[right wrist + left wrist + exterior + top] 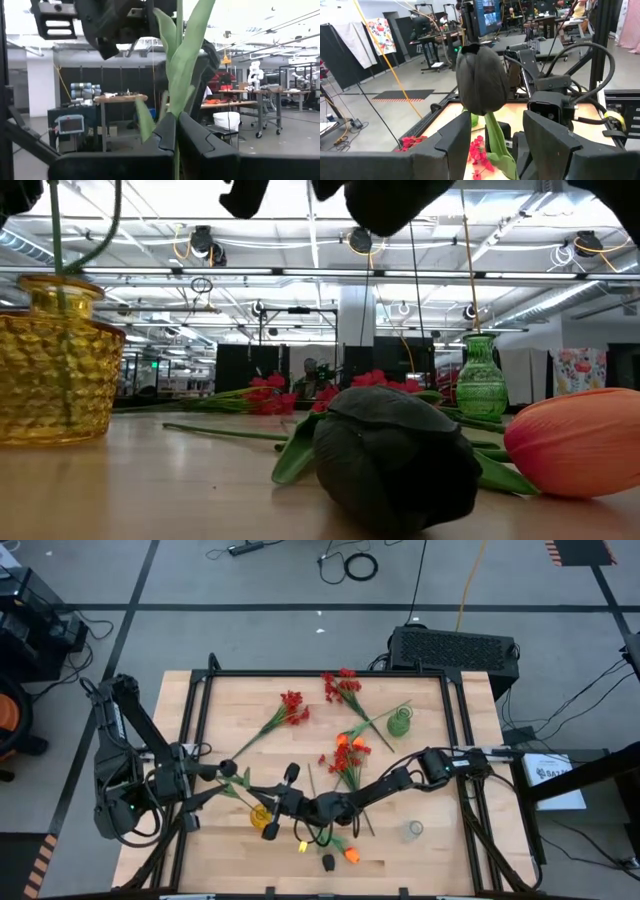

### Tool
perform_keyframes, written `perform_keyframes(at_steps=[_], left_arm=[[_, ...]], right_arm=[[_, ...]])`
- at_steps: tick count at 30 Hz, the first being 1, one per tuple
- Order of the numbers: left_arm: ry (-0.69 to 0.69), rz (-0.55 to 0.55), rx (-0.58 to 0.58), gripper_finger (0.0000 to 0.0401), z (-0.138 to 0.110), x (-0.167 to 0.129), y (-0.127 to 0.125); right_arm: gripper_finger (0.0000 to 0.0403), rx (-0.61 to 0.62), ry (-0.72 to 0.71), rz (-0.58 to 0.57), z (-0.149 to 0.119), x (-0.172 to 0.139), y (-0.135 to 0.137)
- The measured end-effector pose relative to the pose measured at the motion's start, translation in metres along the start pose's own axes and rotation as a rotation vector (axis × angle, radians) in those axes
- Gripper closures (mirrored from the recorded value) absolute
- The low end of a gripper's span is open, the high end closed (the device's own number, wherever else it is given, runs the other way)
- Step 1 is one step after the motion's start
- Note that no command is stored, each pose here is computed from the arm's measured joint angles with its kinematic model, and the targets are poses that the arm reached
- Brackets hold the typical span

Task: Sort flowers into vase by color

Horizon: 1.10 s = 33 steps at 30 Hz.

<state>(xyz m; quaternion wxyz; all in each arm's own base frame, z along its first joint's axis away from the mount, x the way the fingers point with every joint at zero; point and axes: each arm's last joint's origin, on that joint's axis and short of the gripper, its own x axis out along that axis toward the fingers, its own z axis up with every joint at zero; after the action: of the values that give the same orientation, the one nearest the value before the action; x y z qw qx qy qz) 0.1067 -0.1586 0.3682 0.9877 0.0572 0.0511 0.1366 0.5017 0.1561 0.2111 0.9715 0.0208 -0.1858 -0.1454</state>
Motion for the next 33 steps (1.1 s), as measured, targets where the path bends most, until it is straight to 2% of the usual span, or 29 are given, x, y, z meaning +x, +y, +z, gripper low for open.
perform_keyframes(at_steps=[6,13,21,28,33], left_arm=[[0.000,0.000,0.000,0.0214,0.000,0.000,0.000],[0.000,0.000,0.000,0.0214,0.000,0.000,0.000],[0.000,0.000,0.001,0.0214,0.000,0.000,0.000],[0.000,0.001,0.003,0.0214,0.000,0.000,0.000],[0.000,0.001,0.025,0.0214,0.000,0.000,0.000]], right_arm=[[0.0402,-0.017,0.008,-0.001,-0.013,-0.002,-0.002],[0.0402,-0.037,-0.001,0.002,-0.013,-0.002,-0.002],[0.0398,0.010,0.032,0.082,-0.017,-0.002,0.001],[0.0369,0.016,0.058,0.083,-0.020,-0.002,0.001],[0.0331,0.042,0.110,0.085,-0.025,-0.003,0.002]])
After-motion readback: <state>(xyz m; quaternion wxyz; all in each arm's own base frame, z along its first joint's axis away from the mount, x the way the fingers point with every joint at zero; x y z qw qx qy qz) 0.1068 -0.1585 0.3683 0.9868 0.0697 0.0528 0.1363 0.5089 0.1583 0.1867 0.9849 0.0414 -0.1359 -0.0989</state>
